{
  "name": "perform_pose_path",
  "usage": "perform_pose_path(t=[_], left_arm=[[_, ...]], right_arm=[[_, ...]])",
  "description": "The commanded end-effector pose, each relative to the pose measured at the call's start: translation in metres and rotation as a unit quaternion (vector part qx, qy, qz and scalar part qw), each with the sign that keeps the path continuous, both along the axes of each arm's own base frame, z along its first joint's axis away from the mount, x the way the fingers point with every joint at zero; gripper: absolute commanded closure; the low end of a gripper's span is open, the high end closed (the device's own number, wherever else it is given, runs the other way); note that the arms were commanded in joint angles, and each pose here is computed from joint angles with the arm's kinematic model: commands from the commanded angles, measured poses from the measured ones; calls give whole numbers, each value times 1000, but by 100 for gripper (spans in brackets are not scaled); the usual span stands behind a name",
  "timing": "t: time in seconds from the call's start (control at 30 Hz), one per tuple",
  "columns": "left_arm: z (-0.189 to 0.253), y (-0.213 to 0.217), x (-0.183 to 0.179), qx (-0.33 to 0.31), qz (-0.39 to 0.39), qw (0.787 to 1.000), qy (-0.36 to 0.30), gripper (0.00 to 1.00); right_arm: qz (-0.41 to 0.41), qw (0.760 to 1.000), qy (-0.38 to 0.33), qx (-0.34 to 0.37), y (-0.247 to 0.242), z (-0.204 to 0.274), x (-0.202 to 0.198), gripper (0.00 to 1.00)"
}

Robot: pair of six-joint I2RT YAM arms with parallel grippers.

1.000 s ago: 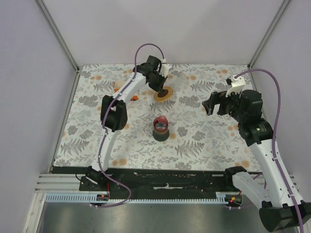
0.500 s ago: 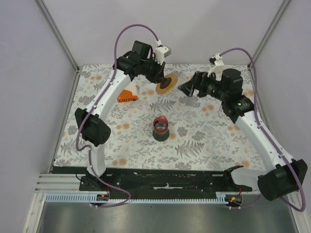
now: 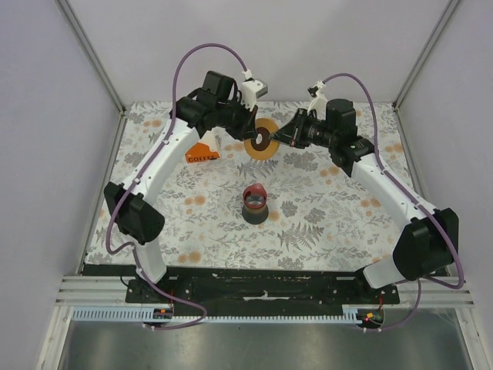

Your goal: Place the coffee filter in the dripper

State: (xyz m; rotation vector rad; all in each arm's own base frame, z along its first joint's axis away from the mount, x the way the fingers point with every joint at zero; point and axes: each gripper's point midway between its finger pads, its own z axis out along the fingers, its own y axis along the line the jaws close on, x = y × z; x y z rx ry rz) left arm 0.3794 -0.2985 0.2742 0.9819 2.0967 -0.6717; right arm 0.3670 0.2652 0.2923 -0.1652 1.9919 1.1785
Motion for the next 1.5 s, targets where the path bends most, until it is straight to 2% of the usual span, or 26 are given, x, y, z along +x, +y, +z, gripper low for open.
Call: perform_pose_path(t=[0.0, 0.07, 0.1, 0.13, 0.17, 0.23, 0.33, 0.4, 0.5, 0.63, 0.77, 0.87, 1.0, 1.1, 1.23, 1.47], left_arm=[[50, -3, -18, -51, -12, 998, -42, 98], [56, 2, -21, -50, -7, 997, -52, 98], [58, 6, -22, -49, -1, 997, -52, 87], [63, 10, -23, -51, 5, 997, -50, 72], [66, 15, -25, -51, 12, 998, -43, 63], [79, 30, -29, -55, 28, 997, -36, 51], [106, 59, -35, -78, 56, 995, -37, 41], [119, 74, -42, -99, 63, 992, -38, 34], [120, 88, -51, -114, 76, 990, -24, 32], [104, 107, -51, -115, 99, 988, -7, 32], [88, 136, -41, -108, 136, 985, 3, 32], [75, 153, -40, -101, 152, 983, 9, 32], [60, 165, -42, -89, 166, 982, 2, 32], [53, 171, -45, -86, 171, 981, -4, 32], [46, 177, -49, -80, 171, 982, -10, 32], [42, 179, -51, -85, 164, 983, -4, 32]], right_arm=[[38, 998, -55, 19, 11, 33, -6, 100], [54, 996, -76, 3, 11, 33, -9, 100], [60, 995, -84, -11, 9, 33, -10, 100], [65, 992, -104, -26, 8, 38, -11, 100], [67, 989, -123, -41, 5, 41, -12, 100], [57, 977, -186, -87, -2, 51, -14, 100], [20, 943, -289, -162, -15, 67, -19, 100], [2, 907, -363, -215, -22, 75, -26, 100], [-13, 850, -451, -274, -25, 78, -46, 100], [17, 740, -567, -360, -2, 59, -79, 100], [14, 620, -633, -462, 15, 29, -95, 100], [-4, 568, -660, -492, 21, 24, -99, 100], [18, 526, -674, -517, 33, 2, -104, 100], [28, 522, -682, -511, 47, -14, -116, 100], [69, 487, -676, -549, 58, -50, -132, 100], [74, 470, -650, -593, 47, -82, -128, 100]])
